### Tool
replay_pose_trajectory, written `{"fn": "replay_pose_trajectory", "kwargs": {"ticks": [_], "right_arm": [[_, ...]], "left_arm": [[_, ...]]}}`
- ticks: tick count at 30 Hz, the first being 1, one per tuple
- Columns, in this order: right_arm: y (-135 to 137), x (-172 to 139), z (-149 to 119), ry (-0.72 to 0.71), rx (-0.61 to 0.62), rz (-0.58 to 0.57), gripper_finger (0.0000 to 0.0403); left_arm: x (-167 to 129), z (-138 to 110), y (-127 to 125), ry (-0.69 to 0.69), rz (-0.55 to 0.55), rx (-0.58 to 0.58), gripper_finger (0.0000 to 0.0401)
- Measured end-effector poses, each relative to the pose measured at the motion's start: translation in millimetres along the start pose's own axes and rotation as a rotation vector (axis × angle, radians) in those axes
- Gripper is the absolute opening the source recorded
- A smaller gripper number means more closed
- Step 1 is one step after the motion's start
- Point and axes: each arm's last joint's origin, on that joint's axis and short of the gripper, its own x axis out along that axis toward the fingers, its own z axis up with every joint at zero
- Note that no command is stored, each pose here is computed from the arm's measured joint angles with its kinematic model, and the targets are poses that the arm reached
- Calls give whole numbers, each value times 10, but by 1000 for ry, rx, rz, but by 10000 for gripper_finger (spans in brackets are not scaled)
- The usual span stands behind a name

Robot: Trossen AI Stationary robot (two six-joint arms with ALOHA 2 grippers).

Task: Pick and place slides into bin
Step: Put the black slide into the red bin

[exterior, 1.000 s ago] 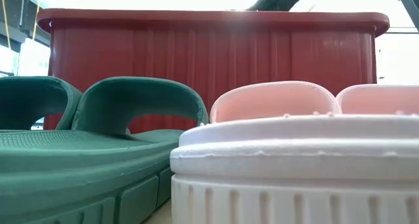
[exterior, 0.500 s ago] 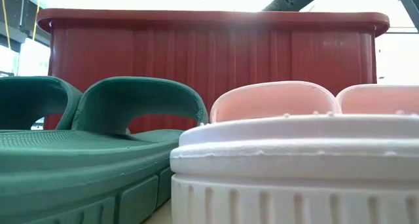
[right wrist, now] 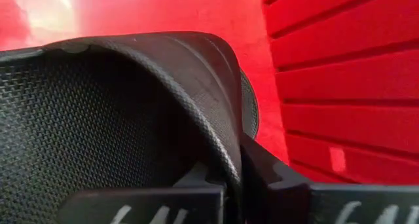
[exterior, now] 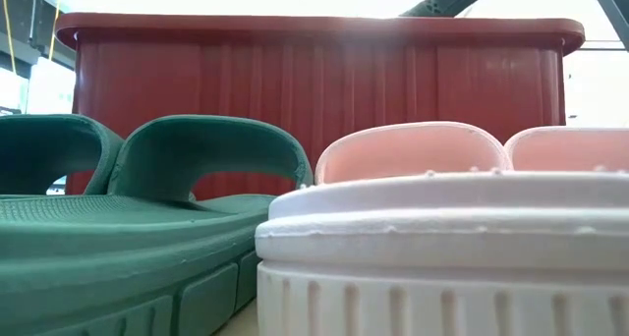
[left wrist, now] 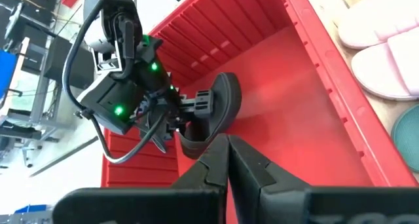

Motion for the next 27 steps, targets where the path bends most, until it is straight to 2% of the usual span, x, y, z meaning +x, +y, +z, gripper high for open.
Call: {"fn": "replay_pose_trajectory", "kwargs": {"ticks": [5,12,16,27], "right_arm": [[20,45,0,4,-4,28,14],[19,62,25,-26,23,38,90],[14,65,29,-35,36,45,118],[28,41,28,-55,40,107,134]], "left_arm": [[0,0,0,0,0,1,1],[0,-3,-2,3,-2,-2,1],[0,-3,-5,-1,-11,-1,1],[0,0,-12,-11,-33,0,1]]}}
